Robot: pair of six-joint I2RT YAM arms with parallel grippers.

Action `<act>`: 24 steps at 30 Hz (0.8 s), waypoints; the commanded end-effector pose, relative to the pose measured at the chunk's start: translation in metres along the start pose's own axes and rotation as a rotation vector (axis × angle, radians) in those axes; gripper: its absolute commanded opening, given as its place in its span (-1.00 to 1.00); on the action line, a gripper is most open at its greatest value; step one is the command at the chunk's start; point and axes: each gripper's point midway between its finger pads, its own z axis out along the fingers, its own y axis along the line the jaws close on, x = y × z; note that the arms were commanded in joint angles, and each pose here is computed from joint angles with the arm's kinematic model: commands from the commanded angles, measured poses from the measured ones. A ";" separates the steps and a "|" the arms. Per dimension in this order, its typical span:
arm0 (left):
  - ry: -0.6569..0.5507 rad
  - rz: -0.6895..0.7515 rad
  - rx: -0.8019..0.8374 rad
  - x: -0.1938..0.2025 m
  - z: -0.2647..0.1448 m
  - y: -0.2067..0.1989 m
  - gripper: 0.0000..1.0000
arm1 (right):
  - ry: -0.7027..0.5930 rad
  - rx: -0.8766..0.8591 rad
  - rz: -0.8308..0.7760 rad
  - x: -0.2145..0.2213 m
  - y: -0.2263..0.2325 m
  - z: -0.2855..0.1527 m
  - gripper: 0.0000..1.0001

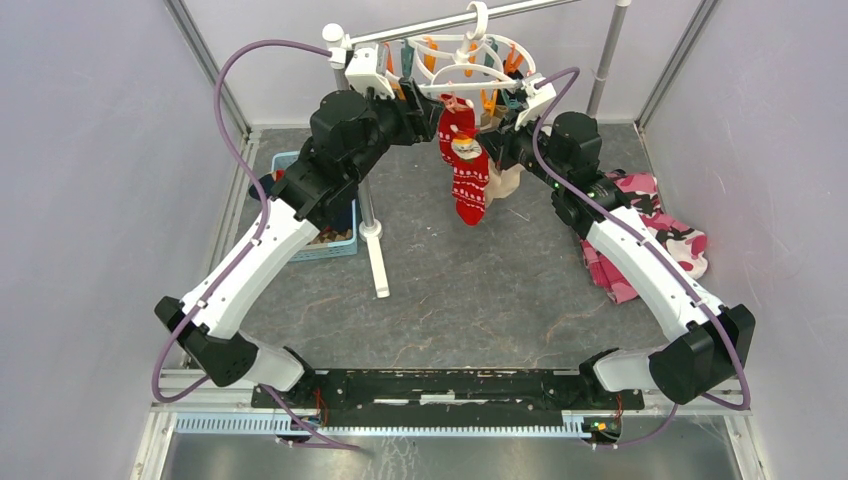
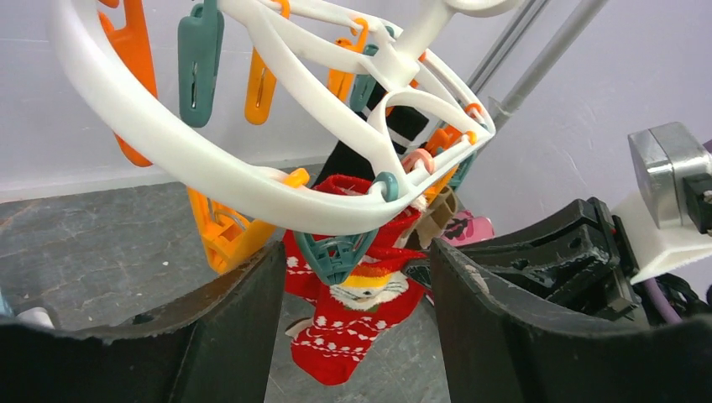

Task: Clip the socks to the hanger
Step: Open the clamp at the hanger.

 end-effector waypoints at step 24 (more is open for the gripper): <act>-0.118 0.139 -0.092 -0.037 0.010 0.008 0.20 | -0.071 -0.006 0.006 -0.023 0.001 -0.009 -1.00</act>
